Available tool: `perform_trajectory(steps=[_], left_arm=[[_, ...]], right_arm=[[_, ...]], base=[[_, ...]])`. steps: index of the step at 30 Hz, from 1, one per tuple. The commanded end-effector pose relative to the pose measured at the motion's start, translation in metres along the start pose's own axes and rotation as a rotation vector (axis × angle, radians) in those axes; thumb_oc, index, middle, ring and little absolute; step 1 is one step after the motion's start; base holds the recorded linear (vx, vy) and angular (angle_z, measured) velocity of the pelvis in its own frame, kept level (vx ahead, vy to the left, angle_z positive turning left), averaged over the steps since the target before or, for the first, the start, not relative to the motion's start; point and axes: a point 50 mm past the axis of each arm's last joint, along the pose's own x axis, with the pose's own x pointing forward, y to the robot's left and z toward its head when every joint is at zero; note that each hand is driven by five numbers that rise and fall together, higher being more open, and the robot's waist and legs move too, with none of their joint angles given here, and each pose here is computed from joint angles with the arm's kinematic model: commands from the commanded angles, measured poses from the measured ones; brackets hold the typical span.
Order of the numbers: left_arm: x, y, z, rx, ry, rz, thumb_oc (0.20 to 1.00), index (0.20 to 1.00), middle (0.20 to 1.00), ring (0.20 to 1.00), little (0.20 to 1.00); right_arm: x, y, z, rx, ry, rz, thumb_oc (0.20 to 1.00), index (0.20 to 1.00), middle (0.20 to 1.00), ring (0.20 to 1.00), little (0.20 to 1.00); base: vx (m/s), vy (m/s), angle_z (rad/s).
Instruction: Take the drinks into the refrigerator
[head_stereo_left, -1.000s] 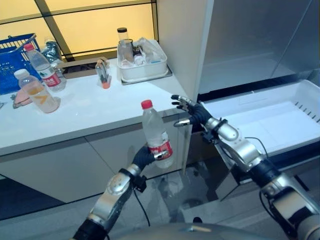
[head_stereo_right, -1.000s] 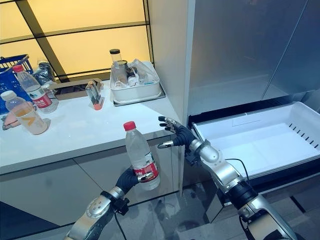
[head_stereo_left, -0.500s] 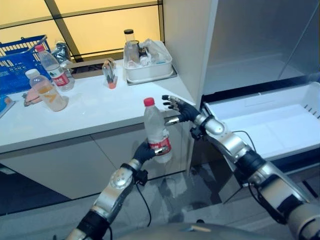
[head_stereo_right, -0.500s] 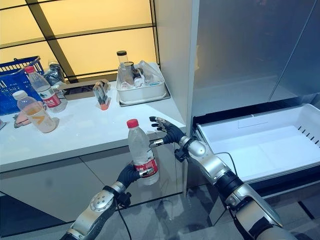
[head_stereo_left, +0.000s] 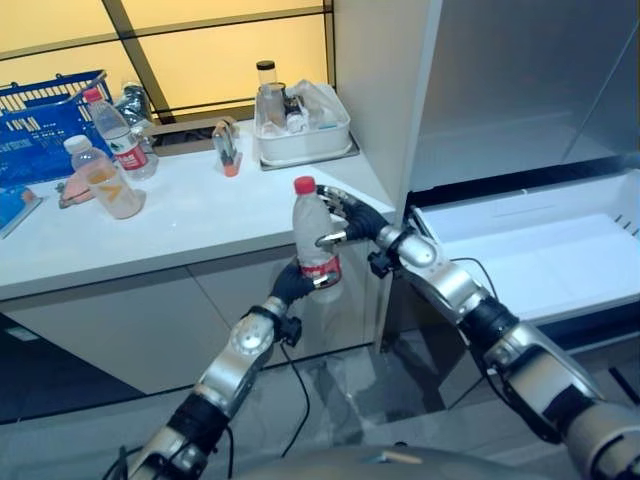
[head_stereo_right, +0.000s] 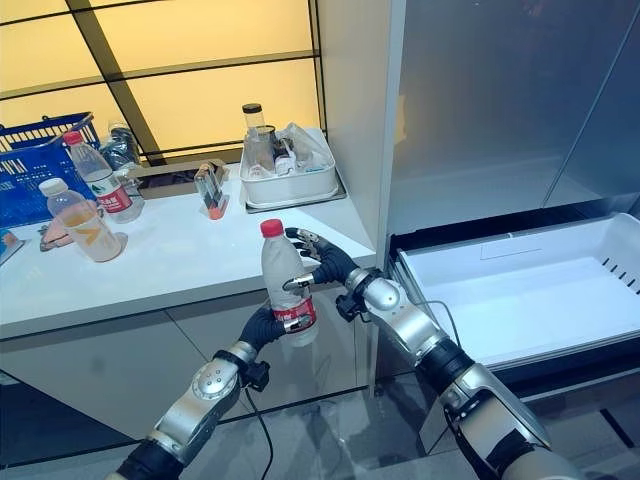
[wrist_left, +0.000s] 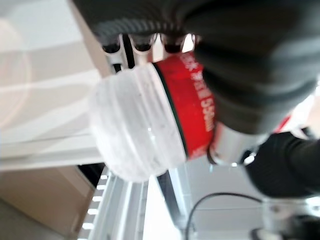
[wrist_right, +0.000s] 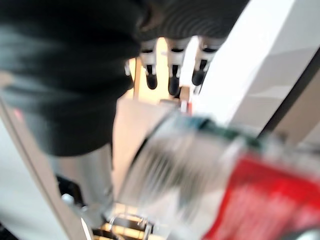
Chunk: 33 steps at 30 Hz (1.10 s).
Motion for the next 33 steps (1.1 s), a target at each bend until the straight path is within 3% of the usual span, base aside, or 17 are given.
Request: perform_trajectory(steps=[1, 12, 20, 21, 24, 33], left_arm=[[0.035, -0.017, 0.080, 0.188, -0.373, -0.110, 0.200, 0.200, 0.200, 0.200, 0.200], [0.028, -0.003, 0.108, 0.523, -0.524, -0.051, 0.200, 0.200, 0.200, 0.200, 0.200], [0.026, -0.004, 0.110, 0.517, -0.536, -0.044, 0.200, 0.200, 0.200, 0.200, 0.200], [0.027, -0.005, 0.110, 0.501, -0.535, -0.046, 0.200, 0.200, 0.200, 0.200, 0.200], [0.028, -0.007, 0.109, 0.468, -0.525, -0.045, 0.200, 0.200, 0.200, 0.200, 0.200], [0.033, -0.012, 0.102, 0.303, -0.483, -0.008, 0.200, 0.200, 0.200, 0.200, 0.200]], right_arm=[[0.031, 0.011, 0.046, -0.034, -0.161, 0.050, 1.000, 1.000, 1.000, 1.000, 1.000], [0.036, 0.010, 0.051, -0.003, -0.177, 0.037, 1.000, 1.000, 1.000, 1.000, 1.000], [0.038, 0.012, 0.055, 0.015, -0.184, 0.046, 1.000, 1.000, 1.000, 1.000, 1.000], [0.040, 0.015, 0.058, 0.021, -0.197, 0.056, 0.595, 0.595, 0.595, 0.595, 0.595], [0.040, 0.018, 0.061, 0.009, -0.208, 0.061, 0.200, 0.200, 0.200, 0.200, 0.200], [0.034, 0.023, 0.070, 0.061, -0.289, 0.019, 0.200, 0.200, 0.200, 0.200, 0.200]], base=[[0.00, 0.000, 0.00], [0.00, 0.001, 0.00], [0.00, 0.000, 0.00], [0.00, 0.000, 0.00], [0.00, 0.000, 0.00], [0.00, 0.000, 0.00]])
